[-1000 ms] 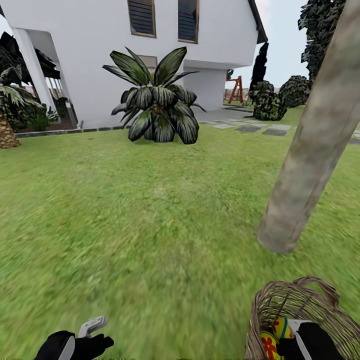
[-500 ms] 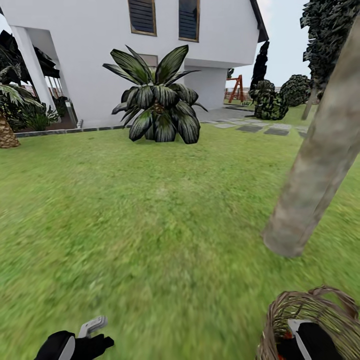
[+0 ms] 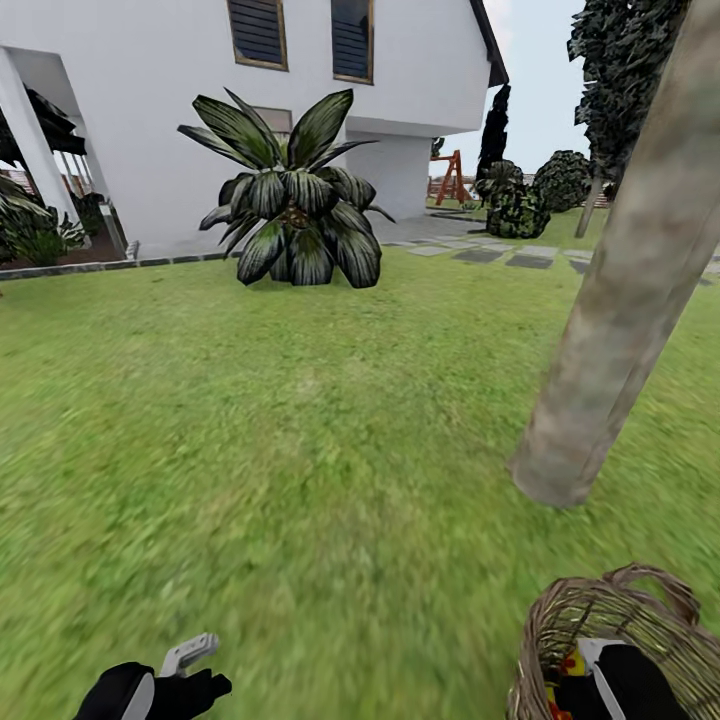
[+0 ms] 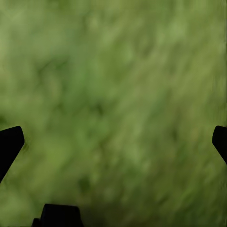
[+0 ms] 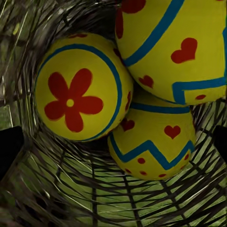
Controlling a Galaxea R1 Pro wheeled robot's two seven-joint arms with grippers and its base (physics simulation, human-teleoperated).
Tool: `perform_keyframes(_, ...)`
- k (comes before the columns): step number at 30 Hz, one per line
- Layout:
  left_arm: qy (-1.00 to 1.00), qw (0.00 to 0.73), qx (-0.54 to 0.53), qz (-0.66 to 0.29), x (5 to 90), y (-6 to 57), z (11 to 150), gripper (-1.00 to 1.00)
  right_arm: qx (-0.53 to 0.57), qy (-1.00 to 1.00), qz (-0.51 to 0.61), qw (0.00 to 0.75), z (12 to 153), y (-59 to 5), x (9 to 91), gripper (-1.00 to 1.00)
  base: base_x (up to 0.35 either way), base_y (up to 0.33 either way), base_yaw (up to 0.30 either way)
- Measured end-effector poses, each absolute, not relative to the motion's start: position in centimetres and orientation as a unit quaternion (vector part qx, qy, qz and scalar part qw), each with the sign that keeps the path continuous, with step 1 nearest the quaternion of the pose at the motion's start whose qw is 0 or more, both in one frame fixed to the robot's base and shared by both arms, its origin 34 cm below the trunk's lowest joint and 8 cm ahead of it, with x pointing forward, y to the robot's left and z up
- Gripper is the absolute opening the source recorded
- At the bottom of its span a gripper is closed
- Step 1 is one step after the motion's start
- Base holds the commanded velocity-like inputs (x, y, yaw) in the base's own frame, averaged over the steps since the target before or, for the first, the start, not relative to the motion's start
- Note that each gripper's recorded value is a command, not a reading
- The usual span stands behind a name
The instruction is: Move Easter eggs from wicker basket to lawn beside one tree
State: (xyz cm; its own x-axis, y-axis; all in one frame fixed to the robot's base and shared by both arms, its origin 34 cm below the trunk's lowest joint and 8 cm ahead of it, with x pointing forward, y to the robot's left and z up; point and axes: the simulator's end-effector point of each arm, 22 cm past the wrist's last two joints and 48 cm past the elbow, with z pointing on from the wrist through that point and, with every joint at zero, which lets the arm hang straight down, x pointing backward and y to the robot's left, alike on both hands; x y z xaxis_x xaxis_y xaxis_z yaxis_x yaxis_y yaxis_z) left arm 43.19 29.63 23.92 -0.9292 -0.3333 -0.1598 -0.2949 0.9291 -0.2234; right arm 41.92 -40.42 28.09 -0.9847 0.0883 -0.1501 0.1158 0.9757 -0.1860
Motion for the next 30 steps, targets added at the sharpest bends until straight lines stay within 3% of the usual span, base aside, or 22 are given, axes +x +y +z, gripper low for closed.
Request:
perform_keyframes(4,0.977,0.098,-0.161,-0.098,43.2,29.6,23.9,1.0,0.051,0.991,-0.098,0.07,28.1,-40.4,41.9,1.0,0.206,0.118,-0.013)
perform_keyframes(12,0.977,0.098,-0.161,-0.099,43.2,29.5,23.9,1.0,0.065,0.99,-0.098,0.076,28.5,-41.1,42.1,1.0,0.007,0.002,-0.236)
perform_keyframes(19,0.978,0.089,-0.162,-0.101,42.5,29.1,23.4,1.0,0.066,0.99,-0.099,0.075,28.5,-41.2,42.1,1.0,0.009,0.004,-0.013)
perform_keyframes(26,0.978,0.088,-0.162,-0.101,42.5,29.0,23.4,1.0,0.067,0.99,-0.102,0.077,28.6,-41.5,42.1,1.0,0.224,0.167,-0.006)
perform_keyframes(30,0.978,0.088,-0.163,-0.101,42.5,29.0,23.3,1.0,0.081,0.989,-0.098,0.079,28.7,-41.9,42.1,1.0,0.124,0.024,-0.248)
